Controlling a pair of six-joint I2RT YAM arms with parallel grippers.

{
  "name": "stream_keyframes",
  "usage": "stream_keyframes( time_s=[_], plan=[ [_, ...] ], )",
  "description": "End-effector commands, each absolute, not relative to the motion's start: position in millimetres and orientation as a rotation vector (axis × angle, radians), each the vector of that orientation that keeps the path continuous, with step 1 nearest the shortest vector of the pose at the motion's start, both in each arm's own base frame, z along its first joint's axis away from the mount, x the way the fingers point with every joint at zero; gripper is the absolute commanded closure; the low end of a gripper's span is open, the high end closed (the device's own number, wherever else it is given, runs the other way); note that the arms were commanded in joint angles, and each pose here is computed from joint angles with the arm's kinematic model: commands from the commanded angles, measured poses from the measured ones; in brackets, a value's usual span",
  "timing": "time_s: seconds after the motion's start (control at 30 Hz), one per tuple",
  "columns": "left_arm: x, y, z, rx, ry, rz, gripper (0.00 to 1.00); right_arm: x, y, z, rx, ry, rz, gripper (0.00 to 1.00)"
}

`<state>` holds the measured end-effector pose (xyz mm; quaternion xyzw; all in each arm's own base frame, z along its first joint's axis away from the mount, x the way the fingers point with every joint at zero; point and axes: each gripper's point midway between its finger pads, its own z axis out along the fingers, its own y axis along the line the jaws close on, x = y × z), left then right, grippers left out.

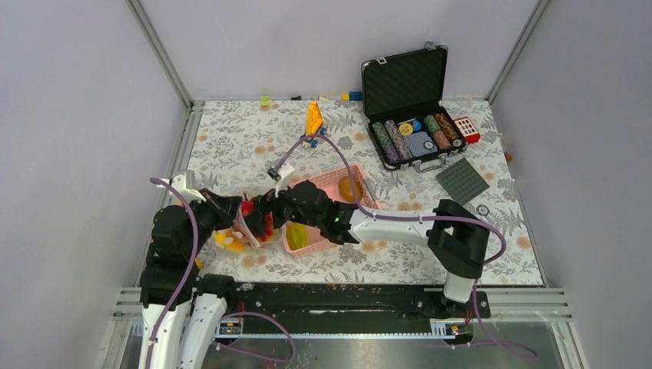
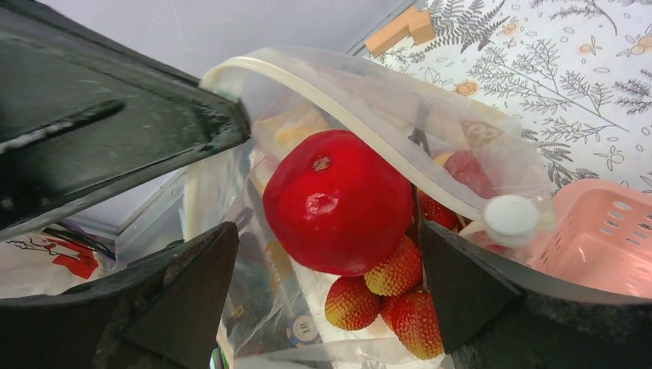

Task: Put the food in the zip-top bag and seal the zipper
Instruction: Place the fake vegetable in the zipper food storage bag.

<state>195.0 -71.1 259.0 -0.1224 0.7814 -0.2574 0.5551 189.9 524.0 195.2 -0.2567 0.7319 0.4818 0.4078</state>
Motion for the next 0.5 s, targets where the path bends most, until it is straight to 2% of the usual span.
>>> stream_keyframes(
  time_s=[0.0, 0.23, 0.47],
  plan=[
    [200, -62, 285, -0.314, 1.739, -0.581, 1.0, 177, 514, 250, -0.65, 1.714, 1.269, 0.04],
    [200, -60, 286, -0.32, 1.732, -0.576, 1.0, 182, 491, 253, -0.588, 1.704, 1.219, 0.02],
    [199, -61, 286, -0.317, 1.732, -0.579, 1.0, 200, 453, 227, -0.501, 1.783, 1.02, 0.02]
  ],
)
